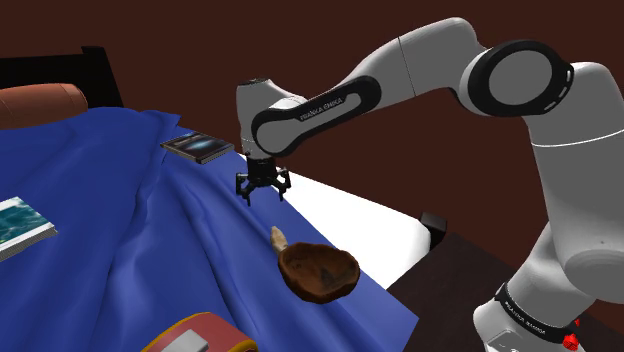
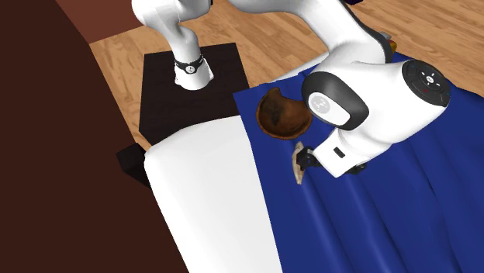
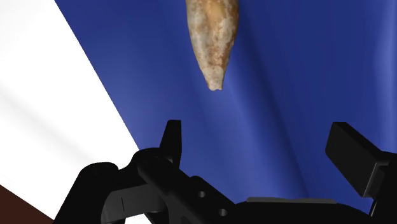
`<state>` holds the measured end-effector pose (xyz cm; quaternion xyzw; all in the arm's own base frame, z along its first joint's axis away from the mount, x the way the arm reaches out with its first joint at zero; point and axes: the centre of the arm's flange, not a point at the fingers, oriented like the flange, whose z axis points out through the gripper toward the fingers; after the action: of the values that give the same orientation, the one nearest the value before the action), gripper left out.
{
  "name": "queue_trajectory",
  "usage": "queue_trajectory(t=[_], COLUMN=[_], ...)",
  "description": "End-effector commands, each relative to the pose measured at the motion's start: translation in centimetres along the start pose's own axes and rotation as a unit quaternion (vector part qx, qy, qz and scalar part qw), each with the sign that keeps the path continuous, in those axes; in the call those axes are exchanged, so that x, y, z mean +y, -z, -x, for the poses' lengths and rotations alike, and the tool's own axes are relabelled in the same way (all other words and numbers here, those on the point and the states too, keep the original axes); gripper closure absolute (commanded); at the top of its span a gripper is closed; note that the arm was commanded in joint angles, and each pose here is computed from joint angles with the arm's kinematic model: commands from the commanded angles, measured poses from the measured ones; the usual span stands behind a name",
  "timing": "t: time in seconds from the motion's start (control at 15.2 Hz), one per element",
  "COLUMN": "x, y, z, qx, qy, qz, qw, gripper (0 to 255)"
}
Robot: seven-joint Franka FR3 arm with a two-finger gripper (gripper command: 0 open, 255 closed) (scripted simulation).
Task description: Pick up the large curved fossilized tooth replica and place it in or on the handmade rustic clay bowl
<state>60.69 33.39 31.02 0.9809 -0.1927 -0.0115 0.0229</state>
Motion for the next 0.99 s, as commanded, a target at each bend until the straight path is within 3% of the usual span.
queue_trajectory(t=[0.0,0.33,0.4,0.92], x=[-0.06,-0.05,-0.05,-0.05], y=[-0.09,-0.09,-0.09,-0.09], z=[0.03,0.03,0.03,0.03], qx=[0.0,0.0,0.0,0.0], qy=[0.0,0.0,0.0,0.0], qz=[0.0,0.0,0.0,0.0], qw=[1.0,1.0,1.0,1.0], gripper=[0,0,255,255])
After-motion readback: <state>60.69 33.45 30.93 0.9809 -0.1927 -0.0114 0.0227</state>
